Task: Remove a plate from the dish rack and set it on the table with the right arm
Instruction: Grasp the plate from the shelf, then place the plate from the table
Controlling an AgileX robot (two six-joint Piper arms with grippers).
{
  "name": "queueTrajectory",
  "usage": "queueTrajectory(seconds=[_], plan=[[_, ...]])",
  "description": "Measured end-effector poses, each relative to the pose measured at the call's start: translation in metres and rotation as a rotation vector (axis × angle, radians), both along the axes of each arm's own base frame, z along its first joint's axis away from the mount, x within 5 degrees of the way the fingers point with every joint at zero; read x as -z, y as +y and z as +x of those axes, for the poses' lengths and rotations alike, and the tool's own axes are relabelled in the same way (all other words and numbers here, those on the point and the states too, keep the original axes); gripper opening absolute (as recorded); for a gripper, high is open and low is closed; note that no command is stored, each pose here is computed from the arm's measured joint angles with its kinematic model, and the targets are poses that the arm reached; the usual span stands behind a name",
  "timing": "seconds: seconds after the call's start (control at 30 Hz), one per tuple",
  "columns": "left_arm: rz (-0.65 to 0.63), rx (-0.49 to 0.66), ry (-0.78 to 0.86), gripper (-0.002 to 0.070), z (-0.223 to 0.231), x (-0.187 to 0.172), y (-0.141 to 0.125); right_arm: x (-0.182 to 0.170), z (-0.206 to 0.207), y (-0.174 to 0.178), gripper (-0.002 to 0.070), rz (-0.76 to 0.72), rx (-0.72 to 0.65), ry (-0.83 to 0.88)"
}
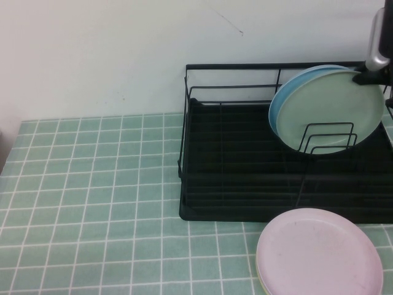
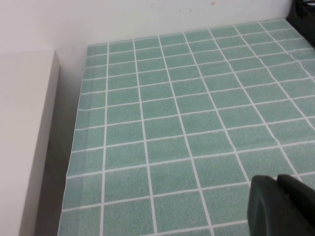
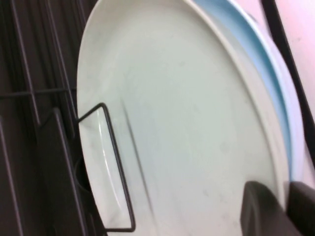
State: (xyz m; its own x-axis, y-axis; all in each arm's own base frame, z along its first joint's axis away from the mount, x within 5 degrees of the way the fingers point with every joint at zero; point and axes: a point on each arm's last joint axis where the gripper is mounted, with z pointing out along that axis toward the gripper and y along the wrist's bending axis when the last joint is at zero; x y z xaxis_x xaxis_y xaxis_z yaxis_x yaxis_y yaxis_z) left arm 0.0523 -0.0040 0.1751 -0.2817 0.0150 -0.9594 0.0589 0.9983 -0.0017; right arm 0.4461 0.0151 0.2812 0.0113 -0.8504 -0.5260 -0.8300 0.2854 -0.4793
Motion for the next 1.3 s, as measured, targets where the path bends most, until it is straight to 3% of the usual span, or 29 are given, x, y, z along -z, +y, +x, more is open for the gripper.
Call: queueTrajectory(seconds=[0.2,0.5,0.6,0.97,1.13,1.3], plan=[[0.000,0.000,0.000,-0.0003,0.000,0.000,0.000,-0.004,-0.002,0.000,0.0084,0.026,0.028,0.013],[0.000,0.000,0.000,-0.0003,0.000,0.000,0.000,-0.080,-0.043,0.000,0.0083,0.026,0.090,-0.094],[0.000,0.000,0.000,-0.0003,0.000,0.000,0.000,-0.102,-0.066,-0.001,0.0027,0.017,0.118,-0.061],[0.000,0.000,0.000,-0.0003,0.000,0.000,0.000,-0.183,-0.164,-0.002,0.0010,0.201,0.439,0.006],[0.000,0.000,0.000,-0.0003,0.000,0.000,0.000,-0.180,-0.207,-0.002,0.0010,0.300,0.605,0.115],[0.000,0.000,0.000,-0.0003,0.000,0.000,0.000,-0.131,-0.246,-0.007,0.0010,0.353,0.820,0.256]])
